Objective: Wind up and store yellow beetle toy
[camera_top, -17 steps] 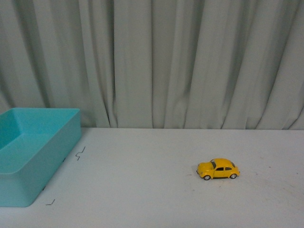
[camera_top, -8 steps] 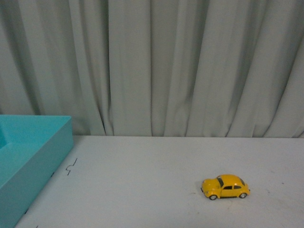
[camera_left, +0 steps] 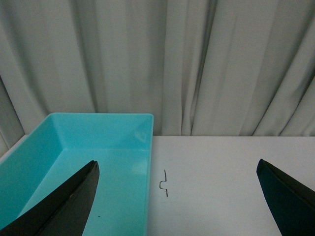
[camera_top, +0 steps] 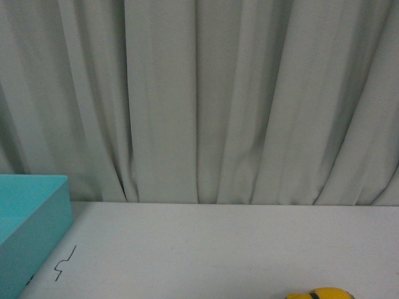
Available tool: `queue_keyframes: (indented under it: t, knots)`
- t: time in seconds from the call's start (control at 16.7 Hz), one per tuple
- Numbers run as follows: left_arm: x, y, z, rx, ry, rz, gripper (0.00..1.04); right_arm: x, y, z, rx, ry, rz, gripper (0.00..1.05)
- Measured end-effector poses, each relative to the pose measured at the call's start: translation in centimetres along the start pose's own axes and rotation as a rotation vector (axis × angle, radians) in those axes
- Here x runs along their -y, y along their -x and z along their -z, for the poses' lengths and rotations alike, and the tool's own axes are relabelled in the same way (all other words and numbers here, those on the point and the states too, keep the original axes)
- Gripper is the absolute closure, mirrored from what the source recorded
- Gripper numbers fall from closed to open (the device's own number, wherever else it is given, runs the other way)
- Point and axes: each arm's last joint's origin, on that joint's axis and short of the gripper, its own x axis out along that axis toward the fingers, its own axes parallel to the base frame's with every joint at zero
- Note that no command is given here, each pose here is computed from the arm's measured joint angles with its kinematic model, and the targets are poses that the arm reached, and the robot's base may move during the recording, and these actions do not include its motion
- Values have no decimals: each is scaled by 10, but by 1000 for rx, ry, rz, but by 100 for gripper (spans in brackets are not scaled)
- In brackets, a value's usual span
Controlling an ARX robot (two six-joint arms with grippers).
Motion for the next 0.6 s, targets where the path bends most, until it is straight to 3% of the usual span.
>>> queue_keyframes:
  t: [0.6]
  knots:
    - [0,0,0,0,0,0,7,0,0,0,0,0,0,7]
